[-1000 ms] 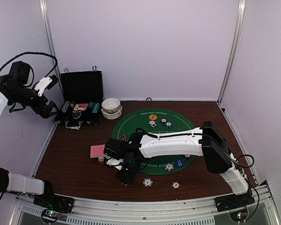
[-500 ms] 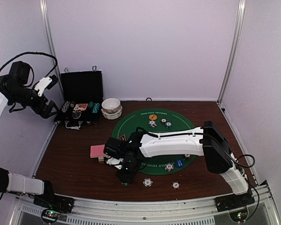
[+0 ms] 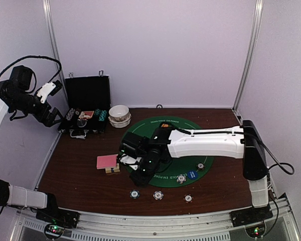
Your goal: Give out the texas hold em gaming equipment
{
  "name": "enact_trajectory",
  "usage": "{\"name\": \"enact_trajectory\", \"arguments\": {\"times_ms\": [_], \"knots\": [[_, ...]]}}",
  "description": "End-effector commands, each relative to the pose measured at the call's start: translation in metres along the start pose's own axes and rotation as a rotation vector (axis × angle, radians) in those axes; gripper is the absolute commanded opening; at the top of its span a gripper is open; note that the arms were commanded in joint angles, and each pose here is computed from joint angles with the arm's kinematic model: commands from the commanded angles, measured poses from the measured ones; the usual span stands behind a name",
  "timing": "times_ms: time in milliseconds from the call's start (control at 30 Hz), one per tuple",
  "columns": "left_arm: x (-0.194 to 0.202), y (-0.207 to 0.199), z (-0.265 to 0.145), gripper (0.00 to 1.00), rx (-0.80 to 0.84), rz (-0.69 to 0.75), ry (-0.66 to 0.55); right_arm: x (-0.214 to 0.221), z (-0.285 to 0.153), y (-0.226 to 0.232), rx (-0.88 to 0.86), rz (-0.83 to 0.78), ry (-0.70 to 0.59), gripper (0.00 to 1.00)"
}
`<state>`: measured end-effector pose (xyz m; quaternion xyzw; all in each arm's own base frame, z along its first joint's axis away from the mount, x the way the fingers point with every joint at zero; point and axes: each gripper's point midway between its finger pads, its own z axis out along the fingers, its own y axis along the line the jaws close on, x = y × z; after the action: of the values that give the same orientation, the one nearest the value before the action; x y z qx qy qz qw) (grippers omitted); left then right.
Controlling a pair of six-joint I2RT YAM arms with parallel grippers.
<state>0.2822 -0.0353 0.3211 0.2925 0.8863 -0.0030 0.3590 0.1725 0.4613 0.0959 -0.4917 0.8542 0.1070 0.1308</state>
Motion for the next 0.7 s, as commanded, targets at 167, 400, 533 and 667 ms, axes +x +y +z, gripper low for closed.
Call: {"name": "enact_trajectory", "arguments": {"times_ms": [167, 400, 533, 667], "knots": [[-0.006, 0.002, -0.009, 0.98, -0.014, 0.017, -0.034, 0.048, -0.011, -0.101, 0.108, 0.297, 0.004, 0.14], [-0.007, 0.002, -0.01, 0.98, -0.014, 0.016, -0.038, 0.073, 0.002, -0.129, 0.145, 0.371, 0.036, 0.11], [-0.007, 0.002, -0.01, 0.98, -0.016, 0.017, -0.038, 0.079, 0.005, -0.141, 0.166, 0.399, 0.035, 0.1], [-0.007, 0.002, -0.01, 0.98, -0.014, 0.016, -0.038, 0.08, -0.002, -0.156, 0.191, 0.43, 0.022, 0.08]]}}
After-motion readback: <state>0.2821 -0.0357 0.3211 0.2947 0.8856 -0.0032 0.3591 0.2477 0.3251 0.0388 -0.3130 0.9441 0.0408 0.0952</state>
